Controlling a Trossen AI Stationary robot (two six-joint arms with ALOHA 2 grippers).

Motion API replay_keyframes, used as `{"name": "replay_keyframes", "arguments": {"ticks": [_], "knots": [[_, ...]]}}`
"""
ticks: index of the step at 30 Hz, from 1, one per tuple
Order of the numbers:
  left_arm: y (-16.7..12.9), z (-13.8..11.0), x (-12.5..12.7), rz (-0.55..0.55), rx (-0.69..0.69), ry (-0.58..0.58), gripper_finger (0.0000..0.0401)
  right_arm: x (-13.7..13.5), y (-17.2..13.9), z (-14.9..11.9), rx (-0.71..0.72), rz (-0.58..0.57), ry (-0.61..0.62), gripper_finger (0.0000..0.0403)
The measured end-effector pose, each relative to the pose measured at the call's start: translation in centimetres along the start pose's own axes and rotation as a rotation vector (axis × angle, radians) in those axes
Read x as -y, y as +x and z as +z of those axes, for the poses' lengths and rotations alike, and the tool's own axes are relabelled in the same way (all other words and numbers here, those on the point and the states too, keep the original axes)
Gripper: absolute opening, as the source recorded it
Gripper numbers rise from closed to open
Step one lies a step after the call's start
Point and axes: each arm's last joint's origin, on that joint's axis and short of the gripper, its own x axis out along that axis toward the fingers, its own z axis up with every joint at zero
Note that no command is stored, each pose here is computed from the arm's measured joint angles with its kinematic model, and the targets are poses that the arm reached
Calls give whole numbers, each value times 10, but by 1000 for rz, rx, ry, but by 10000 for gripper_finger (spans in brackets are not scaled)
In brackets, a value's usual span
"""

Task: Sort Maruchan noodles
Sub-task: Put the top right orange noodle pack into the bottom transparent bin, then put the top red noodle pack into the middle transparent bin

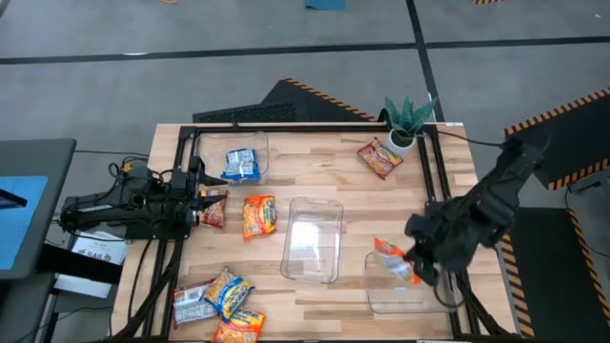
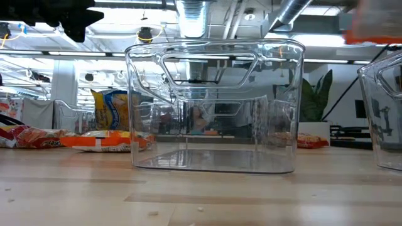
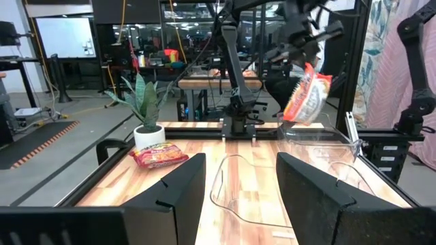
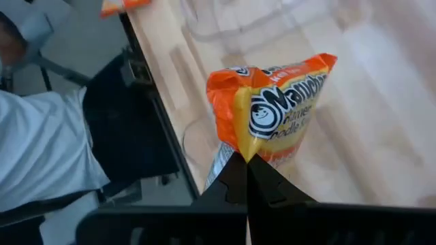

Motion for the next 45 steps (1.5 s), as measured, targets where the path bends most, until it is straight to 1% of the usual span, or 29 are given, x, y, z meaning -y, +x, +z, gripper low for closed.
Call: {"name": "replay_keyframes", "arguments": {"ticks": [2,4,9,16,18,21,24,26,28,29,31,33,37,41,45], "knots": [[0,0,0,0,-1,0,171,-6,8,-7,-22,-20,18,10],[0,0,0,0,-1,0,171,-11,16,-13,-37,-45,29,23],[0,0,0,0,3,0,171,-14,28,-16,-63,-95,18,56],[0,1,0,0,9,1,171,-9,26,-11,-58,-125,21,63],[0,1,0,0,8,2,171,-7,25,-6,-9,-134,-6,64],[0,1,0,0,9,1,171,-3,28,7,108,-185,-76,64],[0,1,0,0,9,1,171,2,31,24,255,-280,-137,65],[0,1,0,0,9,1,171,8,37,39,352,-372,-146,65],[0,1,0,0,9,1,171,18,45,52,432,-468,-114,65],[0,1,0,0,9,1,171,25,50,59,447,-520,-103,66],[0,1,0,0,9,1,171,40,66,71,409,-626,-98,68],[0,1,0,0,8,1,171,57,80,81,366,-706,-67,75],[0,0,0,0,3,1,171,96,101,94,279,-858,-18,109],[0,0,0,0,0,1,171,140,114,102,255,-950,95,160],[0,0,0,0,0,1,171,181,128,107,268,-989,212,206]]}}
